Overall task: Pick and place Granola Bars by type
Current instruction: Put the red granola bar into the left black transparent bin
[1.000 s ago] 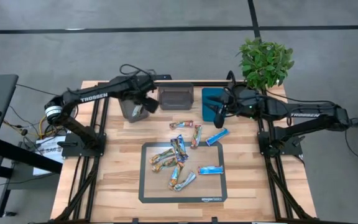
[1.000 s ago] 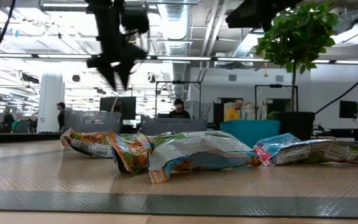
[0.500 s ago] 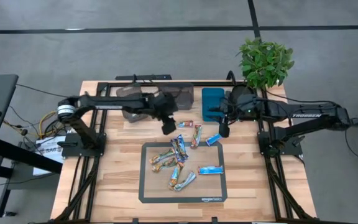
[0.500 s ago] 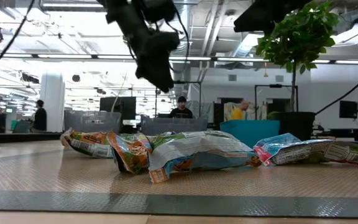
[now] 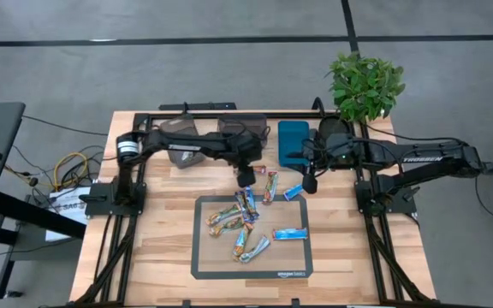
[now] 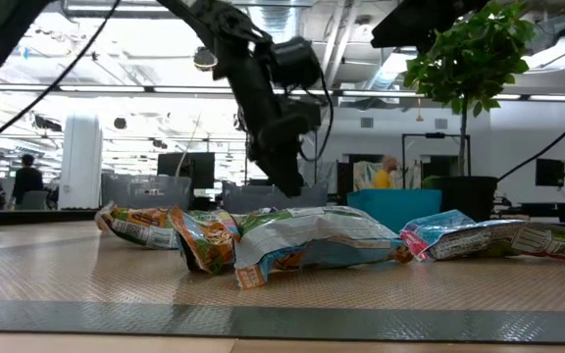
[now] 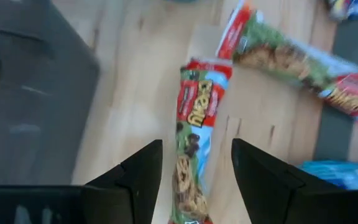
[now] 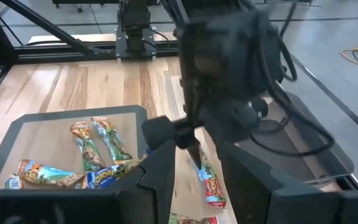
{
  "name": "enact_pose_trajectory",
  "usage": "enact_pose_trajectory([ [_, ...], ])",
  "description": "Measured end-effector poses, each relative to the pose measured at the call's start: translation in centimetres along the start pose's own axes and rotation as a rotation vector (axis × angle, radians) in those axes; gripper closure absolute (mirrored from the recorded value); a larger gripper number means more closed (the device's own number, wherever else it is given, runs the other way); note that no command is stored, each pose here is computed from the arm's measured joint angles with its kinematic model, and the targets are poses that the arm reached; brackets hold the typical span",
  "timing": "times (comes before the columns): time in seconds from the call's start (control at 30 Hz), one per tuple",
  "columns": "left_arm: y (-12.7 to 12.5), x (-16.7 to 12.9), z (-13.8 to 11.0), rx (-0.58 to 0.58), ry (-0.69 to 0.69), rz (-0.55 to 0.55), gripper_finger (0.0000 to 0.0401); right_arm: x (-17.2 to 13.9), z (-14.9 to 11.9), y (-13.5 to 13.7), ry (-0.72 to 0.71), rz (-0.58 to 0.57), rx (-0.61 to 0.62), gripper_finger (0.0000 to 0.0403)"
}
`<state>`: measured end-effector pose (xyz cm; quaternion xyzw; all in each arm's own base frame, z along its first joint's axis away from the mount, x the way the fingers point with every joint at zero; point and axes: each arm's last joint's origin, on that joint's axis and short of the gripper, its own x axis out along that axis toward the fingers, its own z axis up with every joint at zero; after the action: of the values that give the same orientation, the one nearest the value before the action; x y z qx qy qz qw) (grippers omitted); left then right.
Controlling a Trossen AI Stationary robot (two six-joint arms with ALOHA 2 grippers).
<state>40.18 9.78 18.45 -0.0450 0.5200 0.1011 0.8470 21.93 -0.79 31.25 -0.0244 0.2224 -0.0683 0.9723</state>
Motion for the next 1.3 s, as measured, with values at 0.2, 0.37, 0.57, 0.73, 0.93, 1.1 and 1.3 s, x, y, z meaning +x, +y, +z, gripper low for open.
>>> enact_pose_trajectory([
  [0.2, -0.1, 2.9, -0.6, 0.021, 0.102, -0.033, 0.0217, 0.0, 0.0, 0.0, -0.002, -0.001, 0.001, 0.0281],
  [0.37, -0.1, 3.9, -1.1, 0.019, 0.153, -0.013, 0.0219, 0.0, 0.0, 0.0, -0.004, -0.003, 0.002, 0.0281],
  [0.57, 0.1, 3.9, -1.3, 0.003, 0.172, 0.006, 0.0275, 0.0, 0.0, 0.0, -0.004, -0.002, 0.001, 0.0281],
  [0.73, 0.3, 3.7, -1.5, -0.039, 0.190, -0.011, 0.0353, 0.0, 0.0, 0.0, -0.004, -0.003, 0.002, 0.0281],
  [0.93, 0.7, 1.9, -1.2, -0.185, 0.172, 0.038, 0.0374, 0.0, 0.0, -0.2, -0.003, -0.050, 0.038, 0.0281],
  [1.1, 1.5, -2.2, -0.7, -0.324, 0.116, 0.169, 0.0354, 0.0, 0.0, -0.6, -0.004, -0.130, 0.081, 0.0281],
  [1.3, 3.1, -8.7, -2.1, -0.494, 0.128, 0.405, 0.0371, 0.0, 0.0, -1.2, -0.003, -0.171, 0.087, 0.0281],
])
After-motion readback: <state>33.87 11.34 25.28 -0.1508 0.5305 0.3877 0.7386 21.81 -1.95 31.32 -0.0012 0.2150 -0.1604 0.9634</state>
